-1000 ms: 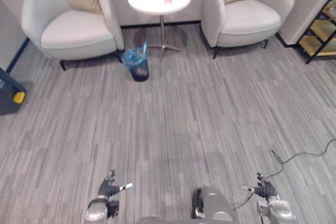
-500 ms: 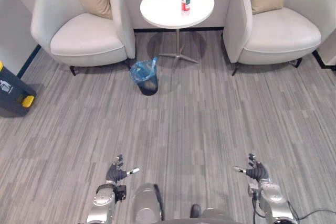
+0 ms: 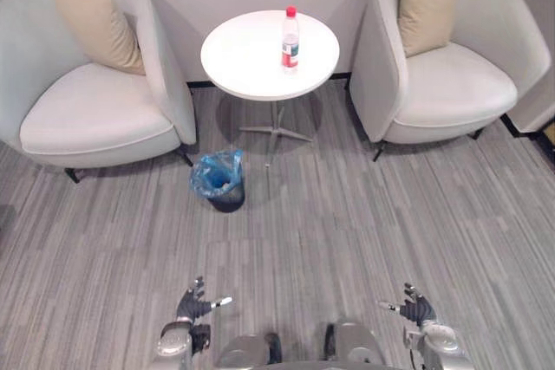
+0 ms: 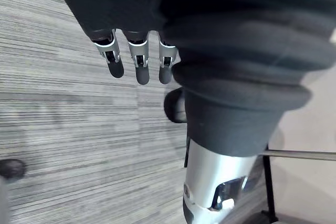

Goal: Gather rubbish on tea table into small bin, then transfer packed bag to large trash can.

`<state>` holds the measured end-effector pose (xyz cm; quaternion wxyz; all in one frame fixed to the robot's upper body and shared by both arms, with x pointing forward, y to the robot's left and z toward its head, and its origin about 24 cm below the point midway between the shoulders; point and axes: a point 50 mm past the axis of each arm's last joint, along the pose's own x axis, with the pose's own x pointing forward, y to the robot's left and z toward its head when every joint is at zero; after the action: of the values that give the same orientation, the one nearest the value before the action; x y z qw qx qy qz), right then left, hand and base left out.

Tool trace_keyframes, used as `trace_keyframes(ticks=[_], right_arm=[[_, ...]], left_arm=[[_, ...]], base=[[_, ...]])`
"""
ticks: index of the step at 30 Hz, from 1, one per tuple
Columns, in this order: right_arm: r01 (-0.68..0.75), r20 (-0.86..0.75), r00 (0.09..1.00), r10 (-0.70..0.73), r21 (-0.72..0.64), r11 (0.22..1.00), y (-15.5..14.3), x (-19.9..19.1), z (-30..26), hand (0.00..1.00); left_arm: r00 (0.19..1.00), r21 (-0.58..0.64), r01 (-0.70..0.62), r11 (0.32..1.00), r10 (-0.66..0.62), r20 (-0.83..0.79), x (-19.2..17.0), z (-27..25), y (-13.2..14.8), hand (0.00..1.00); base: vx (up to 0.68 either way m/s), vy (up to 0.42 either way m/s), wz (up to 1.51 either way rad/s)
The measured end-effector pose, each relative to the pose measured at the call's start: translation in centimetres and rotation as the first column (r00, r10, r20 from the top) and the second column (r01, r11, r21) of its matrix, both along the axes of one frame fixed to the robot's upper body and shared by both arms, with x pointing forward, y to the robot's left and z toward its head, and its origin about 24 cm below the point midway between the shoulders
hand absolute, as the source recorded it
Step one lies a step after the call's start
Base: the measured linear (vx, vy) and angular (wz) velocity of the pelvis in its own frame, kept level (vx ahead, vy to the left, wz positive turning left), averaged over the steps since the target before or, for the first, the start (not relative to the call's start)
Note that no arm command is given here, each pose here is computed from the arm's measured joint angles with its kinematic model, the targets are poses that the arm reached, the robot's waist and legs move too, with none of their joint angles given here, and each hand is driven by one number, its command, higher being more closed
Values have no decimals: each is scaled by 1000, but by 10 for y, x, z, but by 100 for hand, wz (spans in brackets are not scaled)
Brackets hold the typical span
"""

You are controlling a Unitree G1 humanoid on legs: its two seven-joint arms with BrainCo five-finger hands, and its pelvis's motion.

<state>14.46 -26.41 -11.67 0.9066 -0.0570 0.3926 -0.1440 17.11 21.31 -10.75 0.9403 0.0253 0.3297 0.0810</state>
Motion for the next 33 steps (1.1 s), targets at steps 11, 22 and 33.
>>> trace_keyframes(ticks=[11,22,33], right_arm=[[-5,96,995,0,48,999,17,25,8,0],[-20,40,999,18,41,999,19,15,1,0],[37,197,980,-34,-9,999,6,24,28,0]], left_arm=[[1000,-38,-16,999,16,-9,-8,-4,-10,0],[996,-13,-15,1000,14,-88,-24,-14,-1,0],[990,-26,-55,998,51,-134,-40,-22,-3,0]], base=[[546,-77,1],[370,130,8],[270,-129,18]])
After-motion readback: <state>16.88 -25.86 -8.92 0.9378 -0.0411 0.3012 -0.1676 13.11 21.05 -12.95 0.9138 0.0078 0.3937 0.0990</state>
